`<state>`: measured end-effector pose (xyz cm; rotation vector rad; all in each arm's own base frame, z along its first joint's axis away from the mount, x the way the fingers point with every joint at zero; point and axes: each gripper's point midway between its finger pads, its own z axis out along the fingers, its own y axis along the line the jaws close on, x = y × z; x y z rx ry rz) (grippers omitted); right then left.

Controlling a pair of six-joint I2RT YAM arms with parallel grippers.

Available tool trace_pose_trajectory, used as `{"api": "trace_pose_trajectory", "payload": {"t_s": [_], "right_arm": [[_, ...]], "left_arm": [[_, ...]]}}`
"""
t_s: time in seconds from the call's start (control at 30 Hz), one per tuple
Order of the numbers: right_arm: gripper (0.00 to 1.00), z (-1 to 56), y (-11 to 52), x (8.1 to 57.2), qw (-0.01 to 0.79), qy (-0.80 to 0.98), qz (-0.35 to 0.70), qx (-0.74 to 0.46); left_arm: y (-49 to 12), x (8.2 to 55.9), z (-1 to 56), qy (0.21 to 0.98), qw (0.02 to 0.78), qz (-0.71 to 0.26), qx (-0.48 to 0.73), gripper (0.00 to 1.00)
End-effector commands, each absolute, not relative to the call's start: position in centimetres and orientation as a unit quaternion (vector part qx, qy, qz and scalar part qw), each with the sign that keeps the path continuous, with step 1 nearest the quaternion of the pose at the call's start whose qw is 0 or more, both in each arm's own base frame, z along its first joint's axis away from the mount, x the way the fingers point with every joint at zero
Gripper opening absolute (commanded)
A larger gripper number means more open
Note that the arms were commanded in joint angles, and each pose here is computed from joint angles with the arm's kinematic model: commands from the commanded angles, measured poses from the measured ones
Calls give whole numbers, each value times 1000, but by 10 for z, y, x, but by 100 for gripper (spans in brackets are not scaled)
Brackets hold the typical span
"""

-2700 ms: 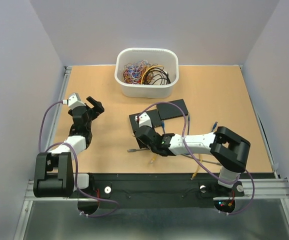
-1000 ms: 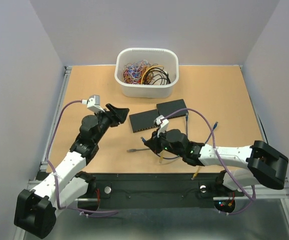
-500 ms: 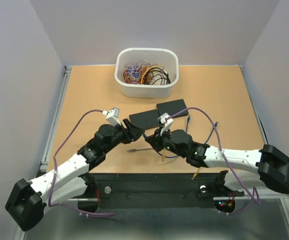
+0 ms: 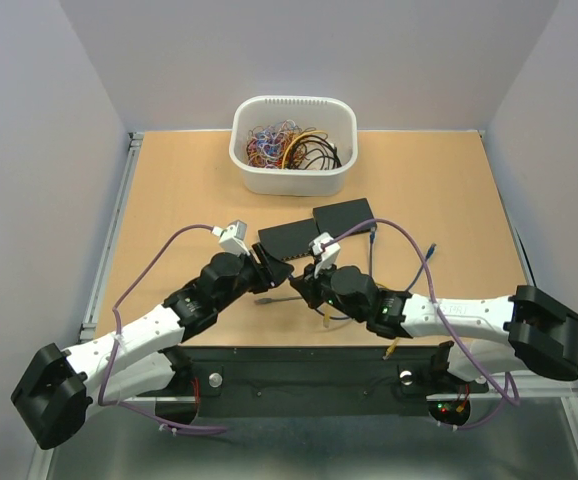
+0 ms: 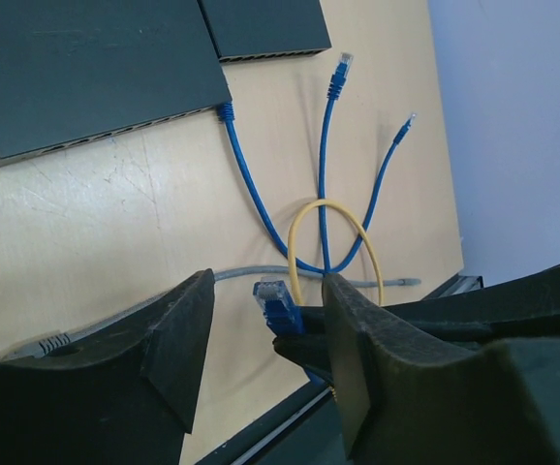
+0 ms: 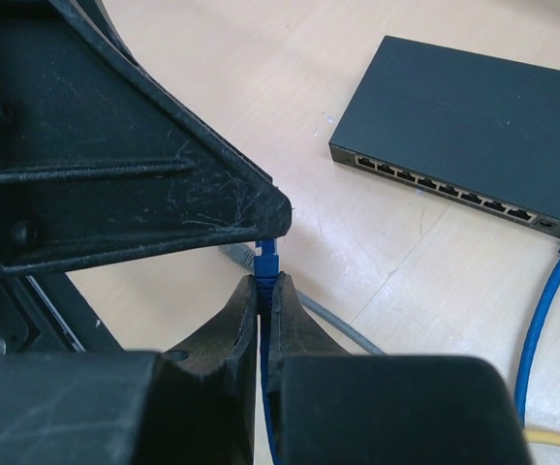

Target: Insert the plug into the switch port

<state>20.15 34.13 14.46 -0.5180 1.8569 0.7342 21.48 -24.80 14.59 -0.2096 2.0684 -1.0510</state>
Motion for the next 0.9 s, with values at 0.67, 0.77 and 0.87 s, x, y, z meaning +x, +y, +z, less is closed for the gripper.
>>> {"api": "trace_pose_trajectory", "payload": {"t_s": [0.67, 0.77, 0.87], "right_arm": [[0, 185, 360, 206, 555, 736, 335, -193], [0, 184, 360, 206, 555, 736, 336, -193], [0, 183, 361, 206, 554, 736, 337, -194]], "left_arm": [[-257, 218, 167, 800, 412, -428, -86, 39], [-257, 218, 167, 800, 412, -429, -86, 37], [-257, 217, 166, 800, 412, -428, -86, 32]]}}
